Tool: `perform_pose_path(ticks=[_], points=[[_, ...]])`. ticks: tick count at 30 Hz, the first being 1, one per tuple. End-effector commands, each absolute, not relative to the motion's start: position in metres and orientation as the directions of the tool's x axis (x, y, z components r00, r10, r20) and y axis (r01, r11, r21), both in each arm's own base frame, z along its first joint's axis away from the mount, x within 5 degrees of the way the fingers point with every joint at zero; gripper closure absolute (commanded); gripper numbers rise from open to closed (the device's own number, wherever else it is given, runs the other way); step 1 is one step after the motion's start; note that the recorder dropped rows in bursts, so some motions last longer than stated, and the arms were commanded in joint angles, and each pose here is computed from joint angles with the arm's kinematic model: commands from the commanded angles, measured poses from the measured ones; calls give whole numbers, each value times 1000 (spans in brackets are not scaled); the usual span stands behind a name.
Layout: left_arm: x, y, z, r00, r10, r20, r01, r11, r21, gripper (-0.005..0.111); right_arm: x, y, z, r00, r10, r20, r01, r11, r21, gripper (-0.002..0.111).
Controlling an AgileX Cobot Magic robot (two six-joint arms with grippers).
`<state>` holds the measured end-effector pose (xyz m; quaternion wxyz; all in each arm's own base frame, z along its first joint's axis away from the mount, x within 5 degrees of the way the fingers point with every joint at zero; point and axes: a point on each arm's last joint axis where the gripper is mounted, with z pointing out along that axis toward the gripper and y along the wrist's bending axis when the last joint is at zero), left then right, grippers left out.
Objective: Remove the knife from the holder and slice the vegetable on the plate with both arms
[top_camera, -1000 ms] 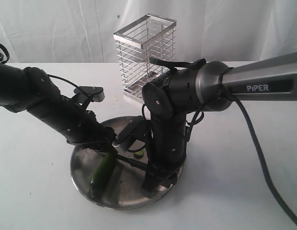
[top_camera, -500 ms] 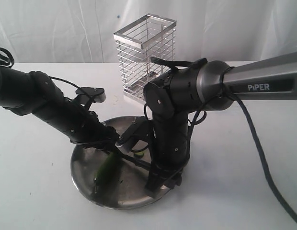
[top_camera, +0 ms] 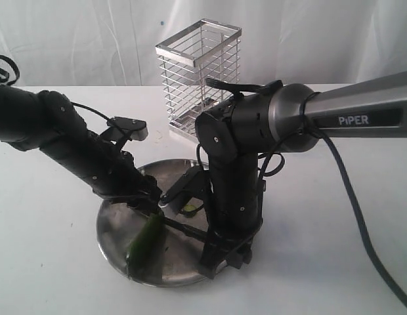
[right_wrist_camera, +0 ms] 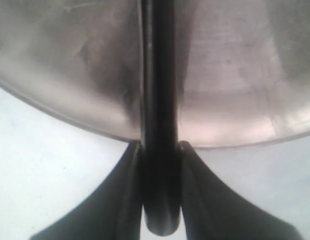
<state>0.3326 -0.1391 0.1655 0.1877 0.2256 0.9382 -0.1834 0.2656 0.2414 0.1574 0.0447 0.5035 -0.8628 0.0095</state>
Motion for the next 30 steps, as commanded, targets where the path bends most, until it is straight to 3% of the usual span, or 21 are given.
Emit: perform_pose_path(ticks=[1, 11, 20, 30], points=[[320, -135, 185, -832, 377, -408, 509, 812, -287, 37, 262, 240, 158, -469, -876, 111, -879, 476, 39, 108], [296, -130, 163, -866, 399, -301, 487, 811, -325, 37, 263, 240, 158, -470, -877, 102, -879, 476, 36, 108], [284, -151, 153, -843, 442, -306, 528, 787, -318, 37, 262, 240, 158, -470, -876, 107, -879, 476, 37, 108], [289, -149, 141, -848, 440, -297, 519, 802, -294, 37, 259, 236, 159, -464, -871, 160, -877, 477, 56, 108]])
